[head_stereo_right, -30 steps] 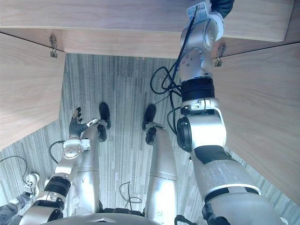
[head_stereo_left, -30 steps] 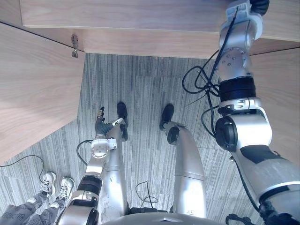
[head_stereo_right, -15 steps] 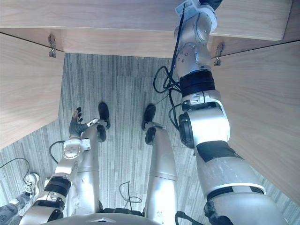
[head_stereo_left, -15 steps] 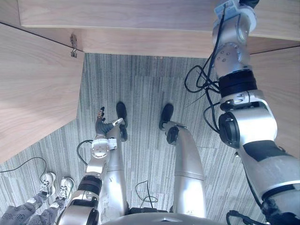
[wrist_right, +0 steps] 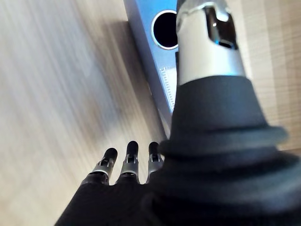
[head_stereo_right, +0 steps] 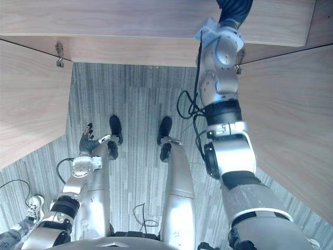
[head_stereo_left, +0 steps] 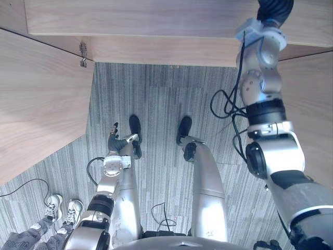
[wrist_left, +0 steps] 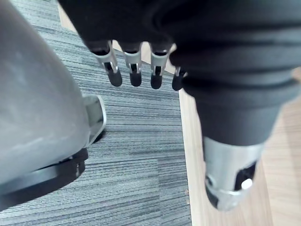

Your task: Walk over to the cabinet, pick up the folder, carry it to the office cabinet, place the folder inside the office cabinet, then close the office cabinet door

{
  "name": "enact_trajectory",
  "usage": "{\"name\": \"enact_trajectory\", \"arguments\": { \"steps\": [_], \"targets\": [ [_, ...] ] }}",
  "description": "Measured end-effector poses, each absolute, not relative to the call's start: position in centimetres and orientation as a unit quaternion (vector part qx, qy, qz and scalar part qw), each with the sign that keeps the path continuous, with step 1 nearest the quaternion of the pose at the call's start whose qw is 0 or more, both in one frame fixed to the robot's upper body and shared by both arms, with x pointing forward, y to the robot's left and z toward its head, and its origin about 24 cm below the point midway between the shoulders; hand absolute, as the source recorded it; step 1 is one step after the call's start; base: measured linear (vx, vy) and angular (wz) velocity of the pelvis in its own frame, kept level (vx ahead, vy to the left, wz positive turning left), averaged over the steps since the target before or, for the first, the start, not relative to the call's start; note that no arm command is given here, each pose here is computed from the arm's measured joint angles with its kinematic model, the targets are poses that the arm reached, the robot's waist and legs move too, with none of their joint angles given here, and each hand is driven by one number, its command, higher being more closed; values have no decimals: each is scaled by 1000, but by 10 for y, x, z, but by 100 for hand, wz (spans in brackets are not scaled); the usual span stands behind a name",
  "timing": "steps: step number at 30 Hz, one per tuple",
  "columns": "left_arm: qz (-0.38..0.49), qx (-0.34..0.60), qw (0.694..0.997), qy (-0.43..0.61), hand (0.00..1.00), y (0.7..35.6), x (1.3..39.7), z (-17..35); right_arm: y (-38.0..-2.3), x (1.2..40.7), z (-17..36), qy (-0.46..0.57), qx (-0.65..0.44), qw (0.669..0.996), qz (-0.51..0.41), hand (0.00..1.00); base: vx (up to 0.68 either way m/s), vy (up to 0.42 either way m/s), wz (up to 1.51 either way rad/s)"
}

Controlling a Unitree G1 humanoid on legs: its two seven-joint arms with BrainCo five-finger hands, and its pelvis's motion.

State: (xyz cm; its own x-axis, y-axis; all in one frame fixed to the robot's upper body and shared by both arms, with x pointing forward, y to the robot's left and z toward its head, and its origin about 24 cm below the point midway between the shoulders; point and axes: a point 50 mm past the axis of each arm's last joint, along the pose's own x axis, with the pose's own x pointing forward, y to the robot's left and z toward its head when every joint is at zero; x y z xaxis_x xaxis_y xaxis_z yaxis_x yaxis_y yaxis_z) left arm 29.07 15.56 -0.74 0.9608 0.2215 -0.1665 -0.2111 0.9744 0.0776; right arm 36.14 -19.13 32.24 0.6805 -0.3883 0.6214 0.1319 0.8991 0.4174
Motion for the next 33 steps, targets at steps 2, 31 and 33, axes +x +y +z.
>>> {"name": "enact_trajectory", "arguments": {
  "steps": [2, 31, 33],
  "targets": [
    [110, 30, 990, 86, 0, 156, 291, -7, -194, 356, 315, -379, 139, 900, -164, 0, -6, -2, -2],
    [117, 53, 987, 97, 0, 167, 281, -15, -194, 340, 269, -367, -193, 897, -151, 0, -6, -2, -1],
    [117, 54, 987, 95, 0, 167, 281, -14, -194, 337, 266, -371, -190, 897, -149, 100, 0, 0, 0]
  ]
}}
